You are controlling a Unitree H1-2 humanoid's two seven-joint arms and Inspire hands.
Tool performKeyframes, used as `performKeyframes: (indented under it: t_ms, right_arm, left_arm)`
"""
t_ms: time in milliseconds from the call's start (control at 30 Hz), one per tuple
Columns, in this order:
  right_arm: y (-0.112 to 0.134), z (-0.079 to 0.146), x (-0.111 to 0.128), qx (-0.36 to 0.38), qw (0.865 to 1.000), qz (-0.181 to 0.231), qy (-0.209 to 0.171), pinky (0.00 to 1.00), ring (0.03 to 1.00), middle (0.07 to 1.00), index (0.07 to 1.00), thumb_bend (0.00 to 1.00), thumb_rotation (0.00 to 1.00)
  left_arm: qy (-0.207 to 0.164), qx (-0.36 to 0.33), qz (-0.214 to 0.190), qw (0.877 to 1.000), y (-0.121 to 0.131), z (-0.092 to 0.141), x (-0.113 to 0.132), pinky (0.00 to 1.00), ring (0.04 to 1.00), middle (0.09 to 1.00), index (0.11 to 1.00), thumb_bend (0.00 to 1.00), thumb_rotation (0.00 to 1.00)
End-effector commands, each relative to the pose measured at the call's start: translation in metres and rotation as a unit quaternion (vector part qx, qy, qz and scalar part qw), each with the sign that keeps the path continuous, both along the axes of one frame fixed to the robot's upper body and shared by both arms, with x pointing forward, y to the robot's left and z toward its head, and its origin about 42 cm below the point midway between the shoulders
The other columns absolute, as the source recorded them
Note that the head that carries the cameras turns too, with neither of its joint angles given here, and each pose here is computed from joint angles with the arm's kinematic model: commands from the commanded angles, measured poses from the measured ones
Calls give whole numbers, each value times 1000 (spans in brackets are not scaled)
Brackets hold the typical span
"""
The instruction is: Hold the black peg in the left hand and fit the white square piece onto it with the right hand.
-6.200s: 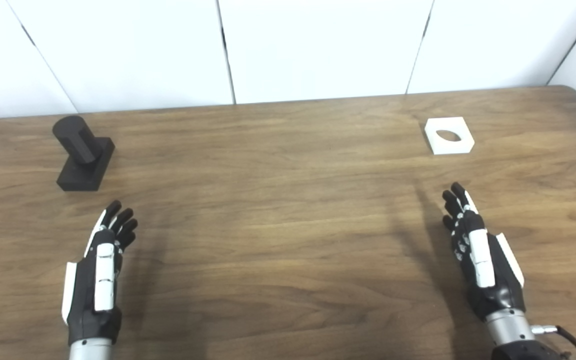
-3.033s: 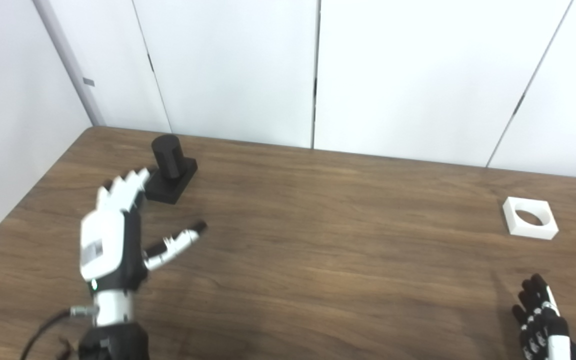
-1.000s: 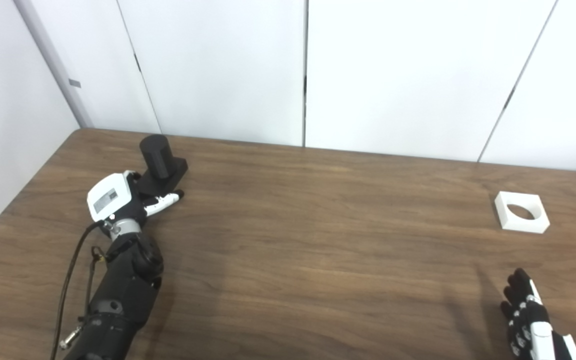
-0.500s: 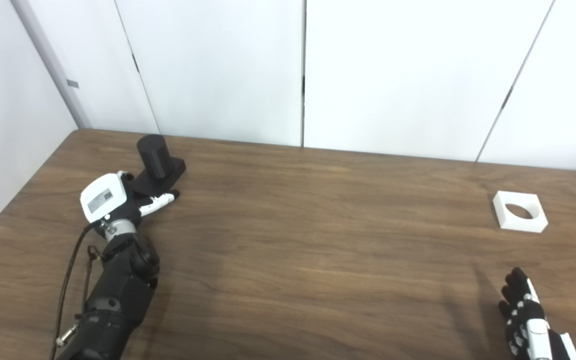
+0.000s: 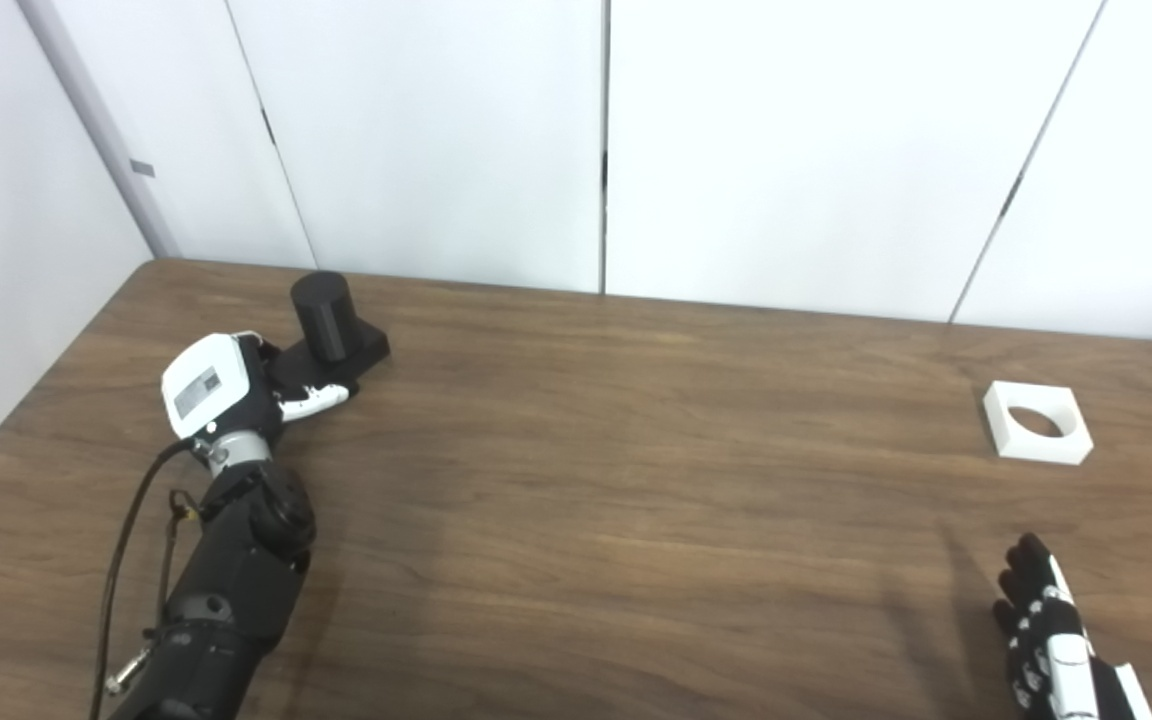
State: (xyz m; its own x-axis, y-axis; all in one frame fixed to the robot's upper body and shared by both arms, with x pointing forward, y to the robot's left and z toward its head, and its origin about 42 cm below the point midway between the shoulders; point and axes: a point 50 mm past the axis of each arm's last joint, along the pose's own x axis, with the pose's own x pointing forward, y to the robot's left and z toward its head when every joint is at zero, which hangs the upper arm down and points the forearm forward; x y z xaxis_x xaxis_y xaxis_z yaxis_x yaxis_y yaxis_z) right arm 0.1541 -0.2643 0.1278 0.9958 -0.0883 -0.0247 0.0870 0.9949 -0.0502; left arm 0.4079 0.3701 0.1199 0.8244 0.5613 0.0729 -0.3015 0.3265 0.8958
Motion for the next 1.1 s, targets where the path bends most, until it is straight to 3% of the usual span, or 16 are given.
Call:
performKeyframes:
  t_ms: [0, 433, 600, 833, 1067]
  right_arm:
    - [12, 9, 0, 23, 999, -4, -31, 1000, 1000, 1000, 1000, 385, 1000]
    - [12, 7, 0, 22, 999, -4, -31, 1000, 1000, 998, 1000, 388, 1000]
    - [12, 6, 1, 23, 999, -4, -33, 1000, 1000, 997, 1000, 392, 1000]
    - [14, 5, 1, 23, 999, -5, -35, 1000, 1000, 985, 1000, 404, 1000]
    - [17, 5, 2, 22, 999, -11, -32, 1000, 1000, 968, 1000, 428, 1000]
  left_arm:
    - [-26, 10, -4, 1000, 10, 17, 5, 779, 794, 694, 481, 523, 52]
    - [-19, 4, -20, 1000, 9, 16, 1, 666, 769, 694, 482, 522, 49]
    - [-26, -7, -84, 996, 1, 16, -11, 605, 724, 694, 485, 517, 46]
    - [-36, -43, -165, 985, -20, 20, -43, 618, 735, 709, 485, 514, 50]
    - [-52, -90, -251, 962, -62, 26, -93, 684, 761, 740, 486, 515, 49]
